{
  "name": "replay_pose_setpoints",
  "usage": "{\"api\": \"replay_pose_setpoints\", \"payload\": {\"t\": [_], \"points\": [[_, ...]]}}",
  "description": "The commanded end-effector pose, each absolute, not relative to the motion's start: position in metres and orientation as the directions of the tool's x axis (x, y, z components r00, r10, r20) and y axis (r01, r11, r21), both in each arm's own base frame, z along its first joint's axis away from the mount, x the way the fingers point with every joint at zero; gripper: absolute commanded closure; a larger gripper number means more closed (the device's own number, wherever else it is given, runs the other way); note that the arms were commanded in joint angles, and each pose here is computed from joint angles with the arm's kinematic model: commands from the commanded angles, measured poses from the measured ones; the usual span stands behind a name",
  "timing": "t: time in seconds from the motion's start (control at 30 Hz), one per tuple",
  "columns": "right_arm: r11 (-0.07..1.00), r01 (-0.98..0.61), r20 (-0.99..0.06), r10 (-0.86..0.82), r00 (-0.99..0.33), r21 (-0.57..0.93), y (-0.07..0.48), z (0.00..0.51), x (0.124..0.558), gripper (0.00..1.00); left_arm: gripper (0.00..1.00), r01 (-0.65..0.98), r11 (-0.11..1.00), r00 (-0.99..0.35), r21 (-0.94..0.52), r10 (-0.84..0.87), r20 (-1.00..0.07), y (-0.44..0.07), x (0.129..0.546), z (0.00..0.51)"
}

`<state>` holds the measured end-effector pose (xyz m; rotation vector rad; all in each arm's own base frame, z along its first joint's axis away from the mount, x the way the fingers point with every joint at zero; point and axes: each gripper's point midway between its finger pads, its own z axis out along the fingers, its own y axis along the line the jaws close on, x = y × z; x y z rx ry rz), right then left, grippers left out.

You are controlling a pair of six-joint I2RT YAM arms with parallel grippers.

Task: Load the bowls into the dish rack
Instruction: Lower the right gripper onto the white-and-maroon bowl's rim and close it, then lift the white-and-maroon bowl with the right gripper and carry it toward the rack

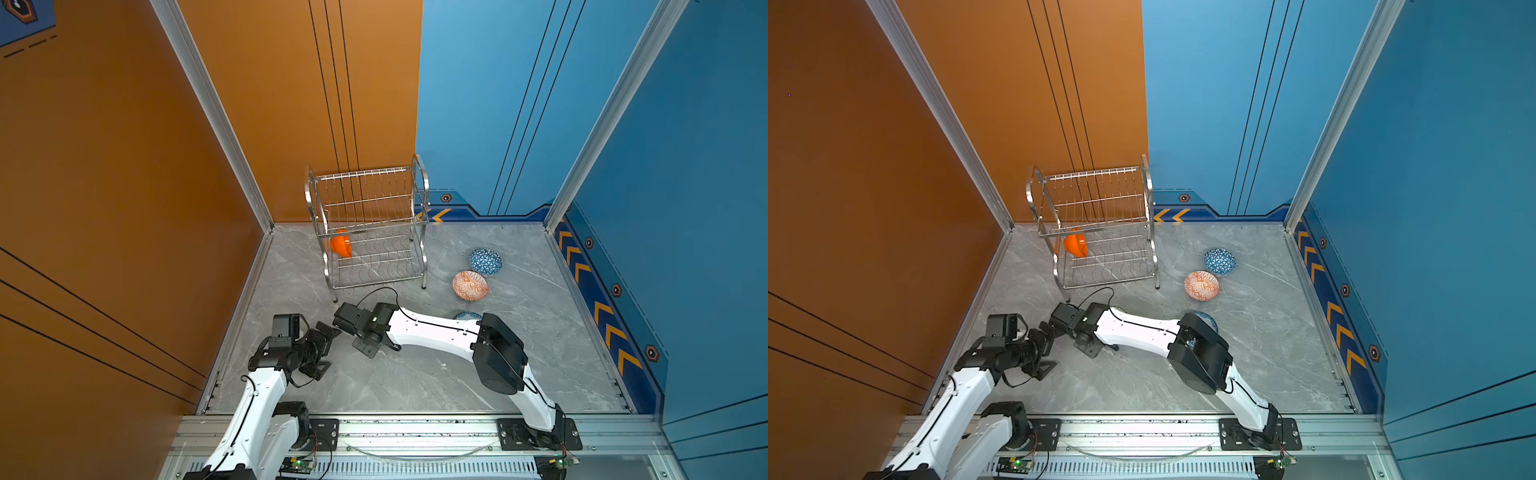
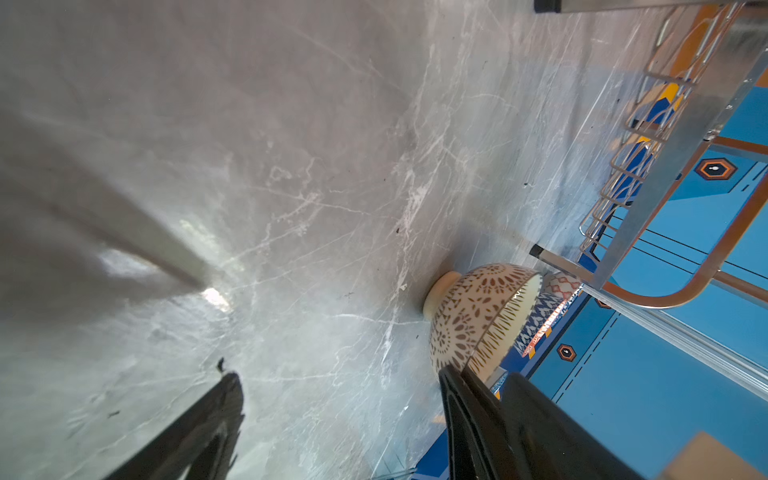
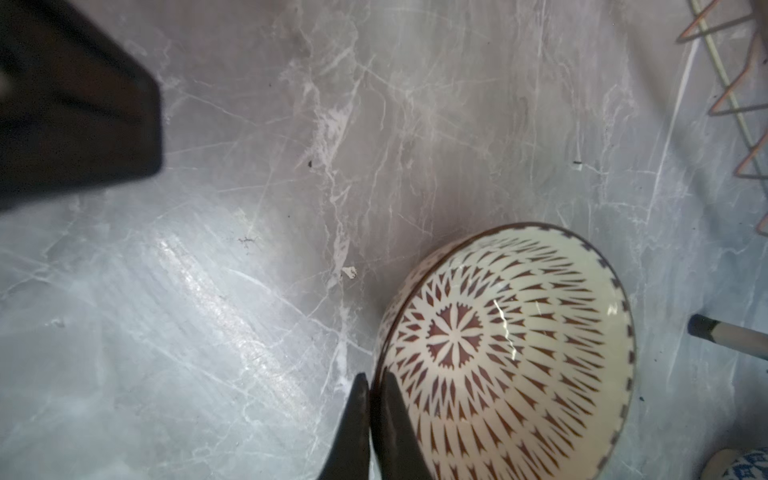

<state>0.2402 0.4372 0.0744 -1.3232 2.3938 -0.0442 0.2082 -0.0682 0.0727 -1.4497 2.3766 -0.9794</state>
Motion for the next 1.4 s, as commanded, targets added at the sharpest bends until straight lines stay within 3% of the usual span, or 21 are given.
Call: {"api": "replay_pose_setpoints", "payload": {"t": [0.0, 0.43, 0.7, 0.93, 1.37], "points": [[0.554, -0.809, -0.311, -0.817, -0.485, -0.195, 0.435, 0.073, 0.241, 0.93, 0.02, -0.731, 0.311, -0.511, -0.607, -0.840, 0.185, -0.069, 0.203, 0.070], [0.561, -0.815, -0.314, -0.807, -0.501, -0.142, 0.434, 0.076, 0.241, 1.00, 0.02, -0.732, 0.315, -0.507, -0.604, -0.844, 0.174, -0.066, 0.206, 0.075], [0.605, -0.793, -0.438, -0.696, -0.570, 0.069, 0.448, 0.125, 0.248, 1.00, 0.02, -0.726, 0.328, -0.513, -0.604, -0.844, 0.158, -0.065, 0.212, 0.083], [0.569, -0.782, -0.557, -0.574, -0.600, 0.256, 0.458, 0.179, 0.250, 1.00, 0.02, -0.711, 0.353, -0.526, -0.609, -0.841, 0.127, -0.064, 0.223, 0.096], [0.555, -0.684, -0.592, -0.375, -0.714, 0.474, 0.454, 0.204, 0.274, 1.00, 0.02, -0.692, 0.387, -0.535, -0.609, -0.842, 0.073, -0.070, 0.230, 0.110]]}}
